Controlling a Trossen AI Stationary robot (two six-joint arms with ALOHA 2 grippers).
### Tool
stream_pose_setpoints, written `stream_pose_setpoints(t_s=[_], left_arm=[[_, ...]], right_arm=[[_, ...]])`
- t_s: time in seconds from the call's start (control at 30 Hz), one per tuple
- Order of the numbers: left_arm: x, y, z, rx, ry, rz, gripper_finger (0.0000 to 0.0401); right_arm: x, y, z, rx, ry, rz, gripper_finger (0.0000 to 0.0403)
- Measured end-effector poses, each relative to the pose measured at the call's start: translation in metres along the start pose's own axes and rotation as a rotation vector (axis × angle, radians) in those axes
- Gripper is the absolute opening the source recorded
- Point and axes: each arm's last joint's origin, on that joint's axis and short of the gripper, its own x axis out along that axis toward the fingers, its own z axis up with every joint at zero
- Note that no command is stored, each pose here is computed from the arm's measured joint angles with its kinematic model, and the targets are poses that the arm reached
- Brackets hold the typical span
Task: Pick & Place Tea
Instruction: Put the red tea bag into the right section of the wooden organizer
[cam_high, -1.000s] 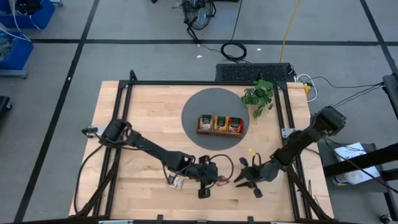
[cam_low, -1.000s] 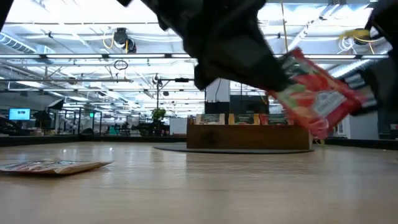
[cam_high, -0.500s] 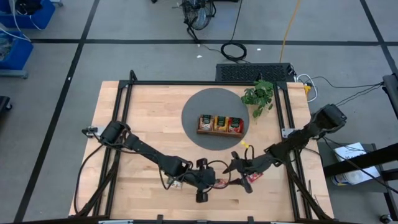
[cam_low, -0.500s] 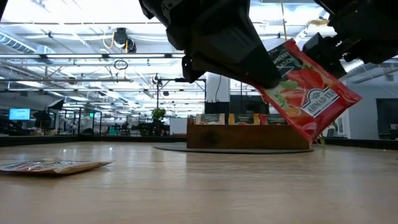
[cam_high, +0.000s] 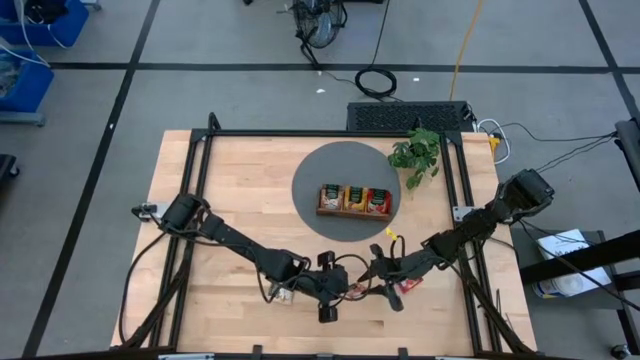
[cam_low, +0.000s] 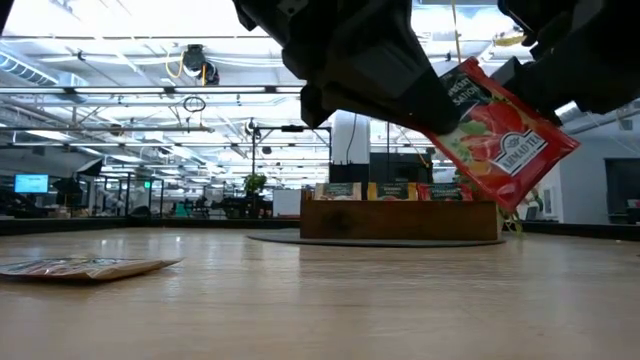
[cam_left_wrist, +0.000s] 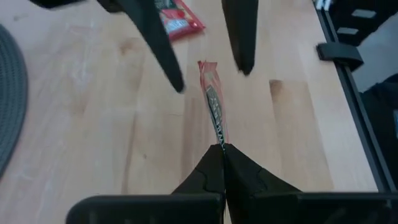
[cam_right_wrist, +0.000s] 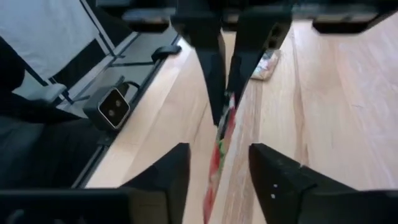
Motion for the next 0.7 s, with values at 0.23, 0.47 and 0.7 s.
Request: stream_pose_setpoints(t_s=[0.23, 0.47, 0.7], left_arm=[[0.001, 0.007, 0.003, -0.021, -0.001, -0.001, 0.0001], [0.002, 0.007, 0.004, -0.026, -0.004, -0.011, 0.0002], [0.001, 0.007, 0.005, -0.022, -0.005, -0.012, 0.002]], right_arm=[[0.0, -0.001, -0.001, -0.018, -0.001, -0.032, 0.0049], [0.0, -0.002, 0.0, -0.065, -0.026, -0.096, 0.0007], [-0.002, 0.008, 0.0, -0.136, -0.067, -0.102, 0.0001]])
